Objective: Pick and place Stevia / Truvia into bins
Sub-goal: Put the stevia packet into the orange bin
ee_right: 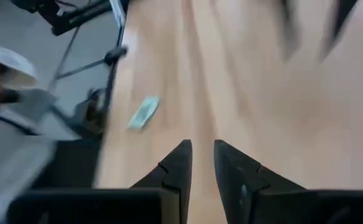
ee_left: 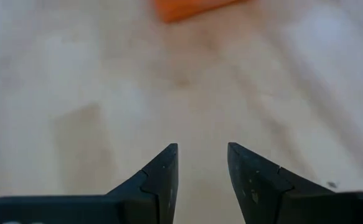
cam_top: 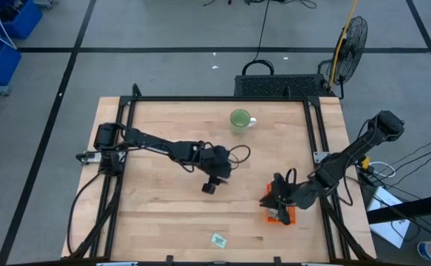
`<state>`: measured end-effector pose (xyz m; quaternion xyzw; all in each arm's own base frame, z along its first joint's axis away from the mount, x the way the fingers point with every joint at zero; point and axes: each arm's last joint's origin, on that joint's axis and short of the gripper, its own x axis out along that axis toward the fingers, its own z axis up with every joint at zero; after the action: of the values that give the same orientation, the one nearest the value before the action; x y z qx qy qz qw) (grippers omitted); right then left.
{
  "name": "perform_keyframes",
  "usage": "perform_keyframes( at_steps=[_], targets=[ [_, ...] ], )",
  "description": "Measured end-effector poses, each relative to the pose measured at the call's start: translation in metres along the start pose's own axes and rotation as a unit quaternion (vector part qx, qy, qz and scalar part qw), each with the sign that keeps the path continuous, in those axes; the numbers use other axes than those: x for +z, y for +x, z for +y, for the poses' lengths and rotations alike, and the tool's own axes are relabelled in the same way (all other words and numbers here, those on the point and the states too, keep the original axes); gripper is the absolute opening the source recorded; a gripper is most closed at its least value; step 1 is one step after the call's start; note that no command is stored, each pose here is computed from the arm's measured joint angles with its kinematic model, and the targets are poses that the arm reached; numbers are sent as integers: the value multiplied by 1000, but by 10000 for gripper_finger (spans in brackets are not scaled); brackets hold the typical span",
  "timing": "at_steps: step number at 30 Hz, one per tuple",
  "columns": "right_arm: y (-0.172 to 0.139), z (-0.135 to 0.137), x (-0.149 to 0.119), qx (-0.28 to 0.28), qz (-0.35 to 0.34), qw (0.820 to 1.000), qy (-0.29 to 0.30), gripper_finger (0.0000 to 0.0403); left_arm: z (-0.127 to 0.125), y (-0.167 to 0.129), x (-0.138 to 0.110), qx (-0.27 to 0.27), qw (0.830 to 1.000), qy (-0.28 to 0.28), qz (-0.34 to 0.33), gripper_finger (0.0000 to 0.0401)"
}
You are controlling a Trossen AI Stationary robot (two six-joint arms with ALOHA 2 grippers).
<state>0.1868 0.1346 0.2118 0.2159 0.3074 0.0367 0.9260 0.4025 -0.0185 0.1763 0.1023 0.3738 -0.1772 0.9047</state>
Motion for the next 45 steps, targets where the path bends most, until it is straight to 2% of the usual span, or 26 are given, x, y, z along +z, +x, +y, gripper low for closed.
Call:
perform_keyframes(
  at_steps=[3,6,9,11,13,17,22,26,30,36,39,45],
  targets=[
    [0,-1,5,-45,-65,992,-97,60,-13,1,0,-82,997,-1,-5,145],
    [1,-9,8,-121,-116,970,-177,59,-29,3,4,-154,988,2,-19,145],
    [4,-19,13,-179,-140,947,-228,59,-48,5,9,-185,982,-18,-17,145],
    [6,-26,15,-195,-142,939,-243,59,-64,7,10,-194,980,-31,2,145],
    [8,-33,17,-206,-146,937,-243,59,-84,10,12,-190,981,-20,15,145],
    [10,-39,21,-215,-158,943,-199,59,-117,12,16,-167,985,32,23,145],
    [10,-42,24,-223,-157,940,-205,59,-140,13,21,-136,989,51,13,145],
    [11,-45,26,-235,-151,932,-230,59,-148,13,29,-139,990,8,-20,145],
    [11,-48,29,-241,-158,931,-223,59,-154,13,33,-139,988,-57,-30,145],
    [11,-47,35,-226,-193,941,-165,59,-170,12,33,-79,994,-64,-30,145],
    [11,-47,35,-224,-195,941,-161,59,-177,14,32,-63,995,-72,-30,145],
    [10,-44,39,-217,-214,937,-170,59,-186,41,18,-56,992,-113,-16,145]
  ],
)
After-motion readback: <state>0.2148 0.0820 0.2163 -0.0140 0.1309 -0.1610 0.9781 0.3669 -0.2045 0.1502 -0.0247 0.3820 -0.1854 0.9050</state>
